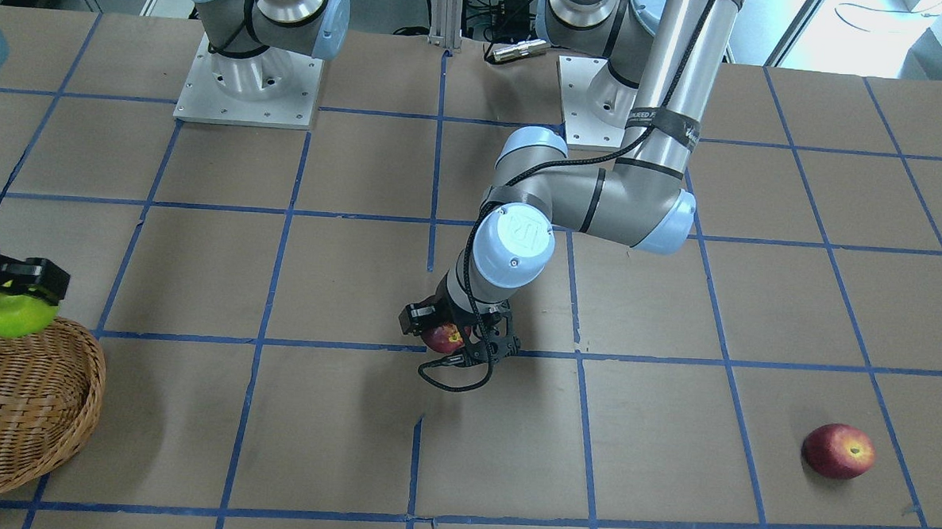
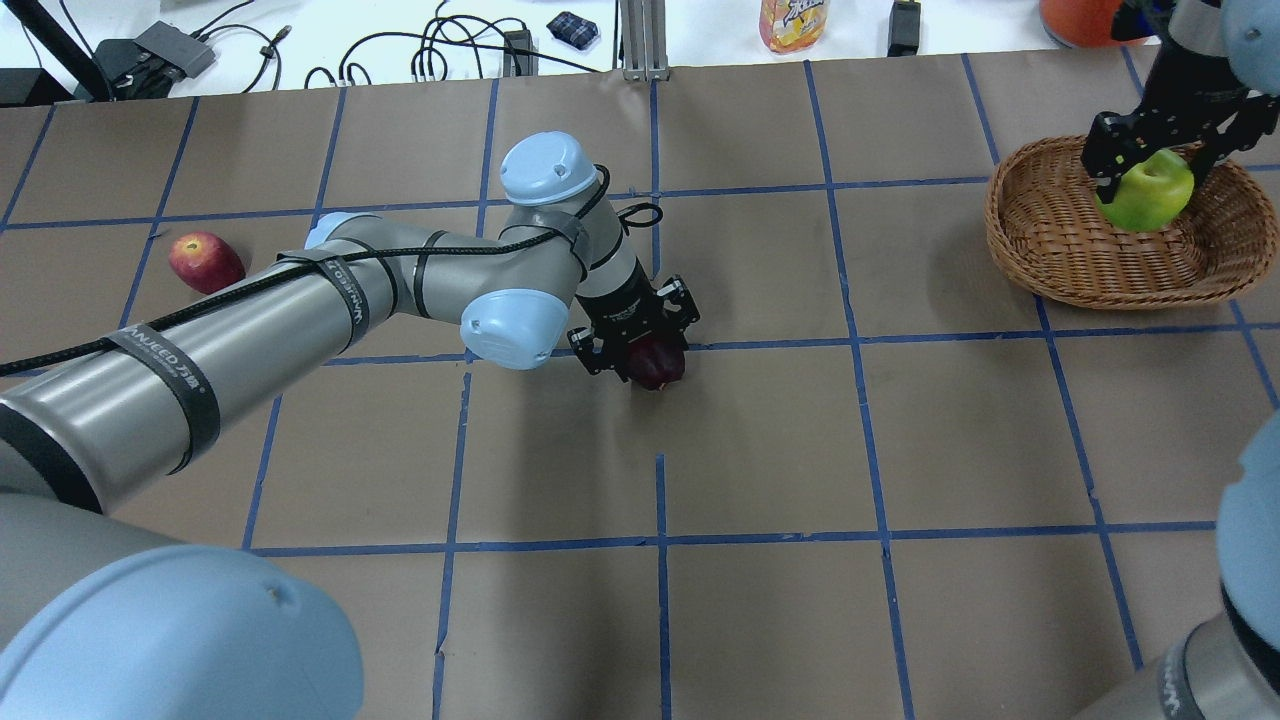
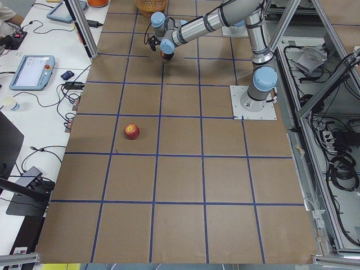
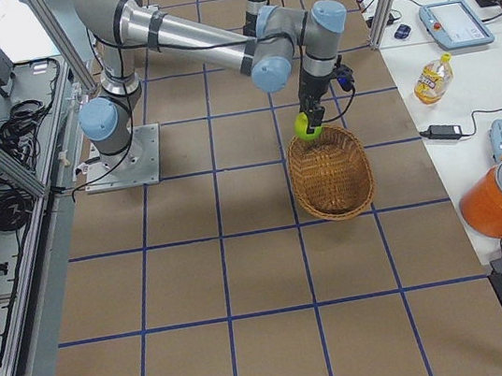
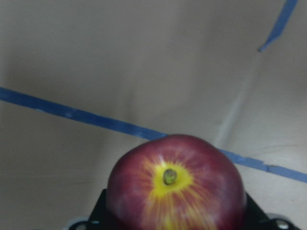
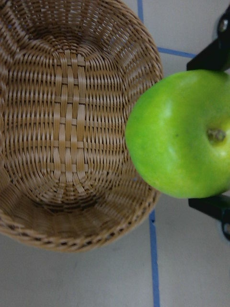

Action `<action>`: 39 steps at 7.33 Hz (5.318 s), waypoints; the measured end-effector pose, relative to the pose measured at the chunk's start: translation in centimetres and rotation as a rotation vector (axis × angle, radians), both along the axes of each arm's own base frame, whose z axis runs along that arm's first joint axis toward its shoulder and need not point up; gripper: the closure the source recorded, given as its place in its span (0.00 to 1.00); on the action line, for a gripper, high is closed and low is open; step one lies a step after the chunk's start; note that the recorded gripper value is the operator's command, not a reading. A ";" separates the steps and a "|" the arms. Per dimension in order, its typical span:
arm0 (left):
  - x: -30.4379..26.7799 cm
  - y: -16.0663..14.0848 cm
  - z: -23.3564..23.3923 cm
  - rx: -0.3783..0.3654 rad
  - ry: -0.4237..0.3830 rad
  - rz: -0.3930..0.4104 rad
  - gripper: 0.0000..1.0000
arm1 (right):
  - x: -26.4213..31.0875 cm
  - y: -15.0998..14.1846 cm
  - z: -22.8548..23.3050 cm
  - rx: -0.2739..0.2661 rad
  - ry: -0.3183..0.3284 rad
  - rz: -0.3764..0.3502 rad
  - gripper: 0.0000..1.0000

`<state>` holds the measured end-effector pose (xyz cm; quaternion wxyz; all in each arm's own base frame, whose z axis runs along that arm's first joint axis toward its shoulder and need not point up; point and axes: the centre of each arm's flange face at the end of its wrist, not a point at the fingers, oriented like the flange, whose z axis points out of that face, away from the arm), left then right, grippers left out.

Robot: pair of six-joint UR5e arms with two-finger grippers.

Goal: Put all apples into basket
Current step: 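Release green apple in basket while left gripper sets down dark red apple, then reach right gripper to dark red apple while left gripper grasps red apple, then lift dark red apple with right gripper while left carries red apple center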

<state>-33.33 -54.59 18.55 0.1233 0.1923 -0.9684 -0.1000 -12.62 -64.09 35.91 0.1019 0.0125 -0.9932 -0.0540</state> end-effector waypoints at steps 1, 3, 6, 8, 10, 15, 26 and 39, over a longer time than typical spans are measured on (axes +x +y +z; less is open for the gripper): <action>-0.4 -0.2 0.6 -0.003 0.021 0.009 0.00 | -3.7 -0.8 -2.0 -0.021 0.014 -0.001 1.00; 1.0 -1.7 3.2 -0.041 0.040 0.010 0.00 | -8.9 -2.7 -7.0 -0.070 0.040 0.044 1.00; 9.4 -5.1 9.0 -0.088 0.014 -0.051 0.00 | -12.5 -3.2 -11.2 -0.083 0.045 0.074 0.63; 17.7 -6.5 12.3 -0.119 -0.151 -0.245 0.00 | -12.8 -3.2 -12.0 -0.075 0.041 0.066 0.00; 25.2 -8.2 14.2 -0.154 -0.252 -0.385 0.00 | -12.9 -3.0 -11.4 -0.067 0.043 0.063 0.00; 44.2 -14.4 9.0 -0.264 -0.296 -0.654 0.00 | 3.1 -0.4 0.4 -0.032 -0.094 0.012 0.00; 56.5 -15.3 -0.2 -0.207 -0.258 -0.679 0.32 | 47.8 6.1 -8.4 0.043 -0.265 0.157 0.00; 23.0 -6.2 9.0 -0.090 -0.166 -0.355 0.68 | 48.6 5.4 -14.5 0.115 -0.232 0.140 1.00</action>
